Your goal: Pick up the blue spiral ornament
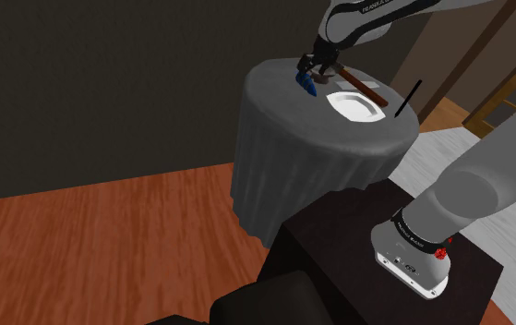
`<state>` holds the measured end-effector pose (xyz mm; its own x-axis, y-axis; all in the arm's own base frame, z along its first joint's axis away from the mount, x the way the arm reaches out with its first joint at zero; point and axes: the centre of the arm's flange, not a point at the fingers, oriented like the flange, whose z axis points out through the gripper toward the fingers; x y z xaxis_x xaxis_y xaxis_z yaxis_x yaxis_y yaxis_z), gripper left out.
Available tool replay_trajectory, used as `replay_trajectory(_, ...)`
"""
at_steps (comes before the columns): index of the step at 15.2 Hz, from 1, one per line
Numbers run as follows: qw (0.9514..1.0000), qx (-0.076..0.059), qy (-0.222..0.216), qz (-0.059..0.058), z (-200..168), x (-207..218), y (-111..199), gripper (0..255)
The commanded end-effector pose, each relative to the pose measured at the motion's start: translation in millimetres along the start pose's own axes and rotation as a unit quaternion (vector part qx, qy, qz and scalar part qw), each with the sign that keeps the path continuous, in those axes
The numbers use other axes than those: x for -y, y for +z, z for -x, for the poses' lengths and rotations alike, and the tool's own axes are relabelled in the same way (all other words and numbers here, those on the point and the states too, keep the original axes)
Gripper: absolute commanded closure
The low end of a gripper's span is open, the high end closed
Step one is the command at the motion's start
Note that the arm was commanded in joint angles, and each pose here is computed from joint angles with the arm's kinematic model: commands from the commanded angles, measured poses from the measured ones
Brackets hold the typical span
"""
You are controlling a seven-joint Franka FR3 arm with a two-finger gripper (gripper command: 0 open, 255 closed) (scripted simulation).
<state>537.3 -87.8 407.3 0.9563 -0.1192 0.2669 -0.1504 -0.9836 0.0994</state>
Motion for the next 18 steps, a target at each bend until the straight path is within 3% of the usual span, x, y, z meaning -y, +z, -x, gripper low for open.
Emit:
replay_trajectory(1,1.0,-0.006,0.004,0.001,-5.3,-4.8,11.7,0)
replay_trajectory(9,1.0,-0.006,0.004,0.001,4.0,-1.3,45.0,0)
replay_trajectory(10,1.0,-0.006,0.003,0.001,4.2,-1.7,45.4,255)
replay_trajectory(18,1.0,-0.006,0.003,0.001,4.4,-1.6,45.6,255)
